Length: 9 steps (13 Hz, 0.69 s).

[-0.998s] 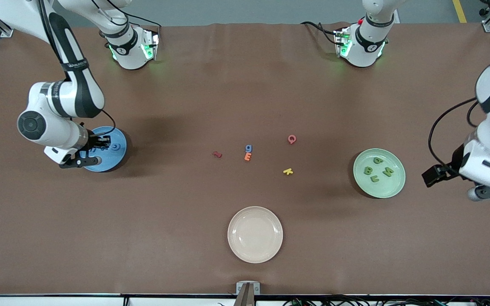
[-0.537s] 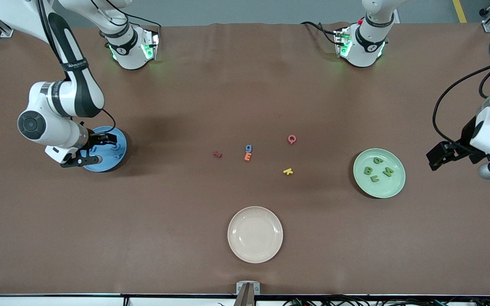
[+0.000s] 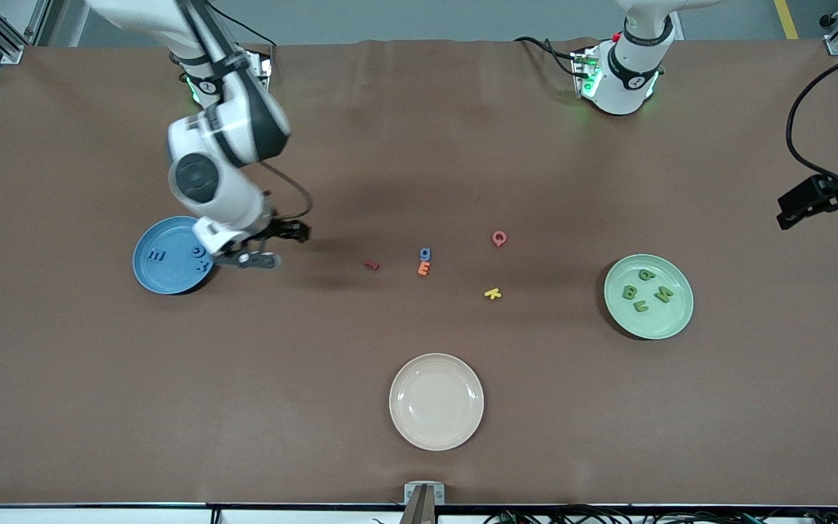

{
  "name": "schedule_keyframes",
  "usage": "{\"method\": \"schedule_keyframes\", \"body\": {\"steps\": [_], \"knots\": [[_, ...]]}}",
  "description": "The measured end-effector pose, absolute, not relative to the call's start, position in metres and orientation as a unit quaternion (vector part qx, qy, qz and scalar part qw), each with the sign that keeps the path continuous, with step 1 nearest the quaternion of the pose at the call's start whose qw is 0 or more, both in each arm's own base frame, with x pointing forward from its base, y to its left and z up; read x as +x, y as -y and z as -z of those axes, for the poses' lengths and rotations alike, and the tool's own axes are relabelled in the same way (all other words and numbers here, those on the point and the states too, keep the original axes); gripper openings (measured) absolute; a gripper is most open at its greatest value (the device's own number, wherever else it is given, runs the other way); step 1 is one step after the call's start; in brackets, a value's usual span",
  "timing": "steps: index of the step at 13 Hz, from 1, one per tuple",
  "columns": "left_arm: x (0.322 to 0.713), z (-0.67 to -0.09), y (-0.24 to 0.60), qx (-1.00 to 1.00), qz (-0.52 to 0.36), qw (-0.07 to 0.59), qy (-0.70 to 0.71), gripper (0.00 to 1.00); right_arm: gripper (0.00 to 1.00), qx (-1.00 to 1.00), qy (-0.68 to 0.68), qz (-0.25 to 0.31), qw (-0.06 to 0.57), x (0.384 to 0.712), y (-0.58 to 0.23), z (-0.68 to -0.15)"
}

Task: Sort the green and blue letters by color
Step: 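Withdraw the left arm to rest while the right gripper reaches the blue 6, then grasp the blue 6 with the right gripper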

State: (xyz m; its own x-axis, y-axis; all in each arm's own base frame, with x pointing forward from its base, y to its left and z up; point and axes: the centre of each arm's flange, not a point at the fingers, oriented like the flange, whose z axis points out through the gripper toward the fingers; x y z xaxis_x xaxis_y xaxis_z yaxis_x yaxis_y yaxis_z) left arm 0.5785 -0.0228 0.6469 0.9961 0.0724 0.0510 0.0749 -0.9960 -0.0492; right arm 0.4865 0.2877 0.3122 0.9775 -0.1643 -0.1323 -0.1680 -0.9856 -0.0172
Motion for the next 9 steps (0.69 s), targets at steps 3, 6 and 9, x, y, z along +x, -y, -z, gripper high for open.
{"method": "schedule_keyframes", "body": {"steps": [3, 6, 9], "knots": [[0.562, -0.645, 0.009, -0.999, 0.017, 0.011, 0.046, 1.0, 0.81, -0.99, -0.131, -0.046, 0.015, 0.467, -0.39, -0.304], [0.561, -0.647, 0.009, -0.999, 0.026, 0.009, 0.046, 1.0, 0.6, -0.986, -0.16, -0.029, 0.021, 0.465, -0.444, -0.262], [0.567, -0.644, 0.017, -0.998, 0.04, 0.008, 0.039, 1.0, 0.59, -0.984, -0.173, -0.017, 0.025, 0.468, -0.459, -0.227]]}}
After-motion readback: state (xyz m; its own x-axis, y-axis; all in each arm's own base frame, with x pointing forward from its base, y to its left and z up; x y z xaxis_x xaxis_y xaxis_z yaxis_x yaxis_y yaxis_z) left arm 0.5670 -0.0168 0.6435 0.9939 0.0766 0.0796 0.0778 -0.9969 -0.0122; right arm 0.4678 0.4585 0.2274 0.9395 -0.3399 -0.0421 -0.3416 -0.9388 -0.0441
